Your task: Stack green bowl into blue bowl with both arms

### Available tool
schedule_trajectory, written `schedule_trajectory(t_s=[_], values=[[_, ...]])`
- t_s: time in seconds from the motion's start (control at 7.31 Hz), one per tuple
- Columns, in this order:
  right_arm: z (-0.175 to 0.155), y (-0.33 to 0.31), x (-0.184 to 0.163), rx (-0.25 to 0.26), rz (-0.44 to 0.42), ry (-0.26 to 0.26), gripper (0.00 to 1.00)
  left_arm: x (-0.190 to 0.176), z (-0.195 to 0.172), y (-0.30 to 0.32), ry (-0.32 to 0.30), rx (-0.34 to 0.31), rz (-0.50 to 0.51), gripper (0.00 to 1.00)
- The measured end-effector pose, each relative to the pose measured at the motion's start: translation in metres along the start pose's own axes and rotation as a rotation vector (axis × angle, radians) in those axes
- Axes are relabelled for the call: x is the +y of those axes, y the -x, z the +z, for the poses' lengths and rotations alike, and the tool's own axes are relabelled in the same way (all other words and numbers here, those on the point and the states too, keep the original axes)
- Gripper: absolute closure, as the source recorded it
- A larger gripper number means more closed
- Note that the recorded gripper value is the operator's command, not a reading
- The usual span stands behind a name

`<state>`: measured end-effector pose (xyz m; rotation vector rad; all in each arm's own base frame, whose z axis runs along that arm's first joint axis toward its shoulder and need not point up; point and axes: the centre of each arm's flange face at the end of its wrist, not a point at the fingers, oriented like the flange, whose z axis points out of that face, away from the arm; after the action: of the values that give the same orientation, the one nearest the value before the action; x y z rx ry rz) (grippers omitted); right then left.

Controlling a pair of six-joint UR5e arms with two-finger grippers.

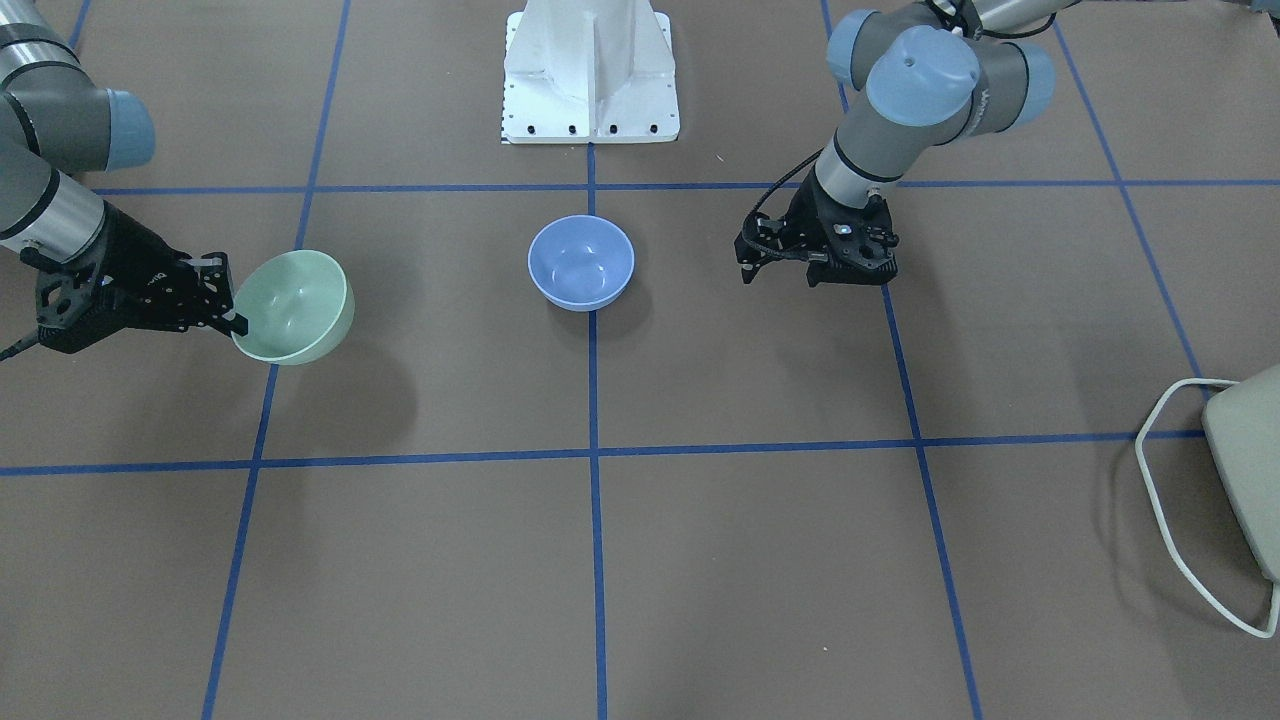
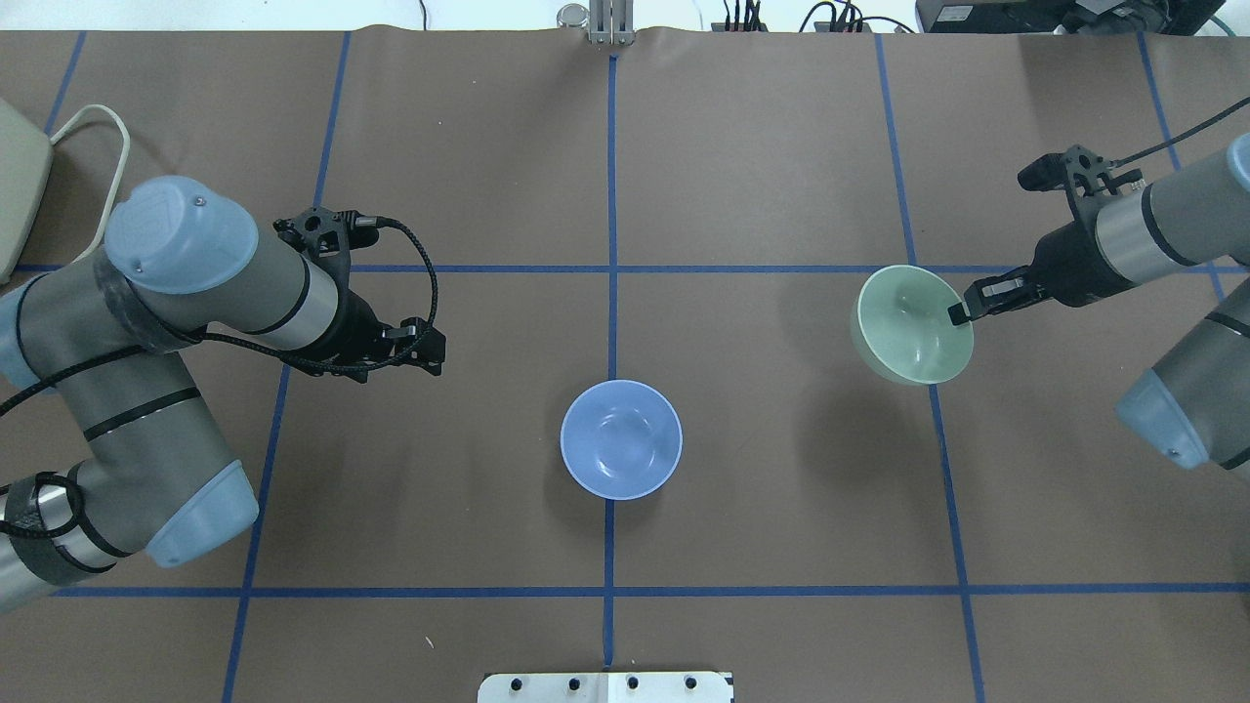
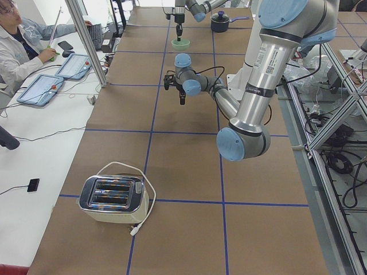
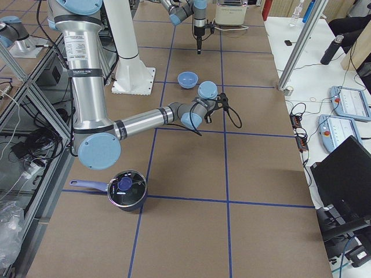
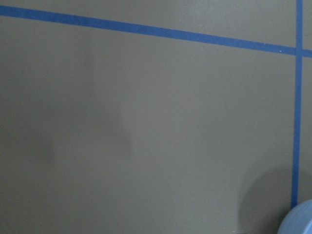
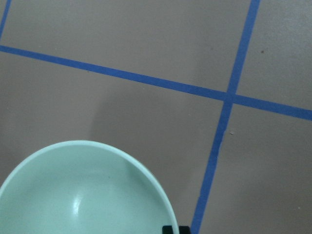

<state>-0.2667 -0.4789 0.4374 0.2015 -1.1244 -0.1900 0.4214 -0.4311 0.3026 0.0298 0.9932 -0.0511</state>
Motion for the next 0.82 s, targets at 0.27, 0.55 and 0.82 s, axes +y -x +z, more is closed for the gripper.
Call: schedule_trajectory(t_s=[0.27,0.55,0.82], values=[[0.000,0.030,-0.014,-0.034,0.039,-0.012,1.00,0.000,-0.005,0.005,-0.005,0.001,-0.002,0.11],[0.007,0.065,-0.020,-0.069,0.075,-0.007,1.00,-0.001,-0.010,0.011,-0.012,0.000,-0.005,0.12],[0.014,0.102,-0.030,-0.060,0.103,0.007,1.00,-0.005,-0.016,0.027,-0.009,-0.008,0.027,0.12]])
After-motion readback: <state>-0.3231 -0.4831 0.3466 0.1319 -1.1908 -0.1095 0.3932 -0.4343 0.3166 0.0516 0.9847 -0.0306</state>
